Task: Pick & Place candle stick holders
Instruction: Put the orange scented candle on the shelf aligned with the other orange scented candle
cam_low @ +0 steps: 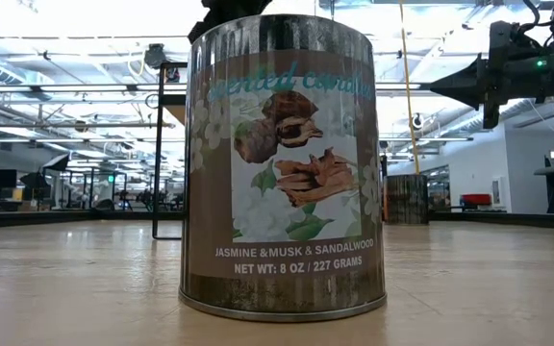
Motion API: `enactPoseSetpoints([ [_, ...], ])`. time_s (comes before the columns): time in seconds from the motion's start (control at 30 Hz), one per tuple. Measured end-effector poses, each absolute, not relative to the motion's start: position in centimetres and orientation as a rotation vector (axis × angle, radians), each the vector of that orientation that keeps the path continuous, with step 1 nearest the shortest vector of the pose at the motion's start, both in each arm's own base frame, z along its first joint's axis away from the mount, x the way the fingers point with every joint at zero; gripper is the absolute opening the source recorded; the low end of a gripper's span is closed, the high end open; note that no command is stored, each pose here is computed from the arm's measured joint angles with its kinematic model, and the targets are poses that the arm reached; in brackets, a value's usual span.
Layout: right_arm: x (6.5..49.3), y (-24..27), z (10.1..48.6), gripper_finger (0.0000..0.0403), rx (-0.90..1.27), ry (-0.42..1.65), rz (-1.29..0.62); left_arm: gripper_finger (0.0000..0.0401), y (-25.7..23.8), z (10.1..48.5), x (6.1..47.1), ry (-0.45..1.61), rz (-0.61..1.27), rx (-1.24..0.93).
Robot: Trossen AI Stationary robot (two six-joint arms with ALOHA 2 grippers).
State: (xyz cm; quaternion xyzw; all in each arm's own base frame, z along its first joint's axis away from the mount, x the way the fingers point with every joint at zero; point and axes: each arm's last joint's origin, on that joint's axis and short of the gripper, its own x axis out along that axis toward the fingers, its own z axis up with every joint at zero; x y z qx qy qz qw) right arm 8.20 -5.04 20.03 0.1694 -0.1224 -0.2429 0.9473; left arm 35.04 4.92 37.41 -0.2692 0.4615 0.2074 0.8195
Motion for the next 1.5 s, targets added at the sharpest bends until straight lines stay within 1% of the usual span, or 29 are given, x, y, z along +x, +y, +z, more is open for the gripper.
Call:
enactPoseSetpoints([
  [0.1, 8.2, -5.0, 20.1, 0.0, 0.341, -0.252, -0.495, 0.0081, 5.0, 38.3, 34.4, 0.945, 0.442, -0.588],
  [0.23, 8.2, -5.0, 20.1, 0.0, 0.34, -0.255, -0.494, 0.0081, 4.8, 40.0, 33.3, 0.874, 0.382, -0.589],
  [0.4, 8.2, -5.0, 20.1, 0.0, 0.265, -0.236, -0.499, 0.0081, 4.5, 42.6, 30.7, 0.799, 0.329, -0.52],
  [0.53, 8.2, -5.0, 21.3, 0.0, 0.235, -0.214, -0.506, 0.0081, 4.7, 44.5, 28.4, 0.736, 0.35, -0.407],
  [0.73, 8.9, -5.5, 23.8, 0.0, 0.223, -0.036, -0.532, 0.0081, 5.6, 46.6, 24.6, 0.665, 0.48, -0.333],
  [0.87, 9.9, -6.1, 26.2, 0.0, 0.202, 0.089, -0.542, 0.0081, 5.9, 47.4, 23.0, 0.632, 0.502, -0.311],
  [1.0, 11.1, -6.9, 28.7, 0.0, 0.178, 0.225, -0.552, 0.0081, 6.4, 47.6, 22.5, 0.62, 0.542, -0.289],
  [1.17, 12.6, -8.1, 30.9, 0.0, 0.2, 0.417, -0.631, 0.0081, 6.7, 47.4, 22.2, 0.629, 0.554, -0.27],
  [1.3, 13.7, -9.0, 32.2, 0.0, 0.216, 0.536, -0.675, 0.0081, 7.0, 46.1, 22.0, 0.644, 0.568, -0.273],
  [1.5, 15.2, -10.3, 33.0, 0.0, 0.297, 0.627, -0.706, 0.0081, 7.2, 43.6, 20.2, 0.555, 0.543, -0.305],
])
